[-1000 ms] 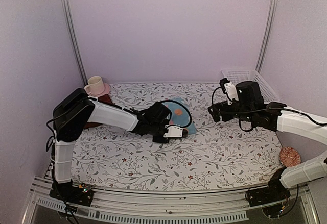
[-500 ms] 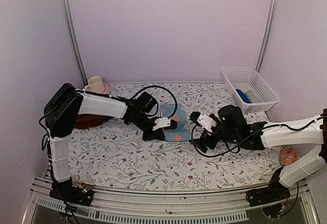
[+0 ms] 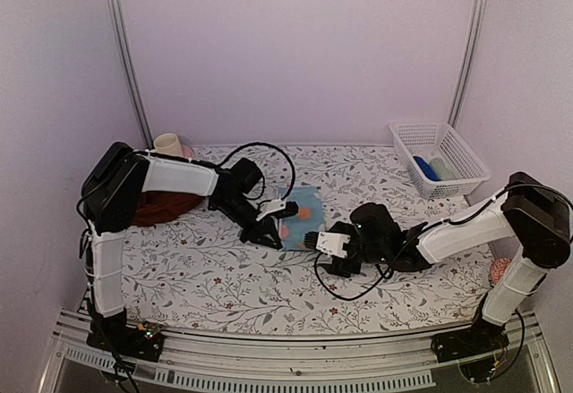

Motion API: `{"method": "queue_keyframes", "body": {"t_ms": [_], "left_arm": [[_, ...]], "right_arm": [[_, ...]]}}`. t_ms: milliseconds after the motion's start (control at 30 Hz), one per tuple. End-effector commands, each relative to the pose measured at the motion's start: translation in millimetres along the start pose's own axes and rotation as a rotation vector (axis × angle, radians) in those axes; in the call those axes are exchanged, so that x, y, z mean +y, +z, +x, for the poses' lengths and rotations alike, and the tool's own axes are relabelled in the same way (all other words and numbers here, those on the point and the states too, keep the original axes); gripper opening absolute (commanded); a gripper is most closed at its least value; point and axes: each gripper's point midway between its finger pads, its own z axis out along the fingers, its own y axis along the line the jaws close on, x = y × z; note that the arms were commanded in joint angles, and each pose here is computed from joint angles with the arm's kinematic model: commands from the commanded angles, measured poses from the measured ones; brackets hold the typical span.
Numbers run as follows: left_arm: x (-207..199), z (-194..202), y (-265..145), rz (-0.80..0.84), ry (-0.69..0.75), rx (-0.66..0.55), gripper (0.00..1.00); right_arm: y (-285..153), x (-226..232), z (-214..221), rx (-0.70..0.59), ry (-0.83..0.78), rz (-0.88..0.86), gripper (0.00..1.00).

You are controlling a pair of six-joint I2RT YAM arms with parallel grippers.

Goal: Roll the towels
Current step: Roll the towel at the center of the board.

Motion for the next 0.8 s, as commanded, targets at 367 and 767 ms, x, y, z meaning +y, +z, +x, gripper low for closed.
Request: {"method": "queue_keyframes", "body": {"t_ms": [367, 767], "left_arm": [[-1.8, 16.0, 8.4, 0.079, -0.086, 0.012, 0.00], [-0.3, 16.7, 3.5, 0.089, -0.097, -0.006, 0.00]], "right_arm": [[32.5, -1.3, -14.7, -0.027, -0.071, -0.019, 0.44], [49.0, 10.5, 4.3, 0.066, -0.039, -0.078, 0.37]]}}
